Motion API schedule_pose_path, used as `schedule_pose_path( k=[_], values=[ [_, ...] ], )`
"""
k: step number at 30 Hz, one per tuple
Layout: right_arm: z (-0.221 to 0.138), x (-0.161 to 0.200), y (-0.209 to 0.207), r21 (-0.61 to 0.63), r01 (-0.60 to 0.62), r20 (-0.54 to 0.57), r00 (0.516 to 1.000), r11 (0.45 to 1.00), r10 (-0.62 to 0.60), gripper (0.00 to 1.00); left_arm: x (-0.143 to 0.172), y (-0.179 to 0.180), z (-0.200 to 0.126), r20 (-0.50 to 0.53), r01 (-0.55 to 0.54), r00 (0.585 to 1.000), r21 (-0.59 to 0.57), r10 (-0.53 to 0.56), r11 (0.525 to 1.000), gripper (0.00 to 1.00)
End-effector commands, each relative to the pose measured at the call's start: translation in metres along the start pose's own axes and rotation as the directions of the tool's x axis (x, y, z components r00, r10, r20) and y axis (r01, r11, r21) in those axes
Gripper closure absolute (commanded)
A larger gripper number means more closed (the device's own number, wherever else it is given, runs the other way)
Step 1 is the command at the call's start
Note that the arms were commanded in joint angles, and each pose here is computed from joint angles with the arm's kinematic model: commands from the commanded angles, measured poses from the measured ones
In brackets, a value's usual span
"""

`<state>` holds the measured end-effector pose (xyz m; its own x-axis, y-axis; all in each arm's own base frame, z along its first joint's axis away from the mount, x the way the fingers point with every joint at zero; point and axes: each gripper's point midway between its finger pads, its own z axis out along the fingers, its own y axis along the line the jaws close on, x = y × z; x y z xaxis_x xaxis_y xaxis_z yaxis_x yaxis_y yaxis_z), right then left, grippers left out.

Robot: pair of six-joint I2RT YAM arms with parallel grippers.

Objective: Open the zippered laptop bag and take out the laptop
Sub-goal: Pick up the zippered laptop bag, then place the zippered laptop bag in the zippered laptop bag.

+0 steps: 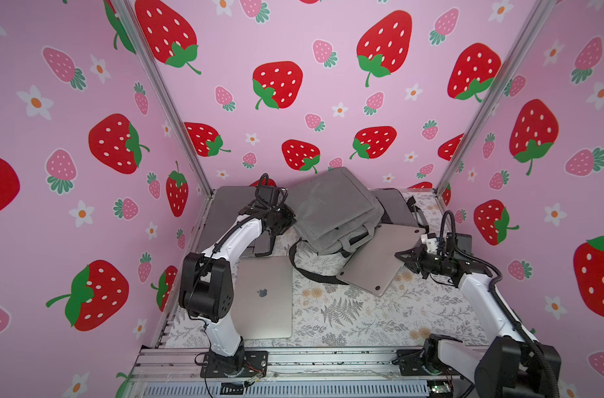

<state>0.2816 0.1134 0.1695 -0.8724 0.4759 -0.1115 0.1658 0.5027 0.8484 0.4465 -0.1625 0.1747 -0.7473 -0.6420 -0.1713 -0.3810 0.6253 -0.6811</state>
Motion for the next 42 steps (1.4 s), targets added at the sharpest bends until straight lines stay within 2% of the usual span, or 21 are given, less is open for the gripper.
schedule_pose_path(
  k=[1,7,11,18,26,30,33,35,38,42],
  values=[
    [-0.014,-0.017,0.069,-0.191,0.183,0.048,0.983,0.964,-0.177,1.0,-0.028,-0.002,-0.026,0.143,0.1,0.984,0.039,-0.105,0.994,1.0],
    [-0.012,-0.021,0.076,-0.216,0.193,0.043,0.981,0.957,-0.188,1.0,-0.035,0.011,-0.063,0.253,0.154,0.952,0.077,-0.169,0.985,1.0],
    [-0.008,-0.023,0.076,-0.222,0.192,0.032,0.981,0.956,-0.19,1.0,-0.051,0.039,-0.092,0.379,0.221,0.896,0.068,-0.23,0.973,1.0],
    [-0.001,-0.024,0.08,-0.233,0.202,0.017,0.979,0.951,-0.203,1.0,-0.067,0.08,-0.115,0.474,0.334,0.812,0.1,-0.34,0.937,1.0],
    [0.01,-0.023,0.081,-0.236,0.203,-0.001,0.978,0.95,-0.209,1.0,-0.097,0.12,-0.138,0.588,0.438,0.671,0.178,-0.452,0.881,1.0],
    [0.013,-0.022,0.079,-0.232,0.198,-0.009,0.979,0.952,-0.205,1.0,-0.103,0.145,-0.15,0.635,0.494,0.582,0.22,-0.508,0.841,1.0],
    [0.015,-0.021,0.078,-0.23,0.196,-0.014,0.979,0.953,-0.204,1.0,-0.11,0.153,-0.162,0.66,0.502,0.539,0.246,-0.523,0.829,1.0],
    [0.017,-0.021,0.076,-0.226,0.192,-0.017,0.979,0.955,-0.201,1.0,-0.116,0.15,-0.167,0.66,0.49,0.524,0.283,-0.538,0.824,1.0],
    [0.02,-0.022,0.075,-0.225,0.19,-0.018,0.98,0.956,-0.2,1.0,-0.121,0.145,-0.174,0.682,0.466,0.525,0.271,-0.509,0.843,1.0],
    [0.024,-0.023,0.075,-0.222,0.188,-0.02,0.98,0.957,-0.197,1.0,-0.114,0.161,-0.163,0.677,0.498,0.529,0.241,-0.512,0.833,1.0]
  ],
)
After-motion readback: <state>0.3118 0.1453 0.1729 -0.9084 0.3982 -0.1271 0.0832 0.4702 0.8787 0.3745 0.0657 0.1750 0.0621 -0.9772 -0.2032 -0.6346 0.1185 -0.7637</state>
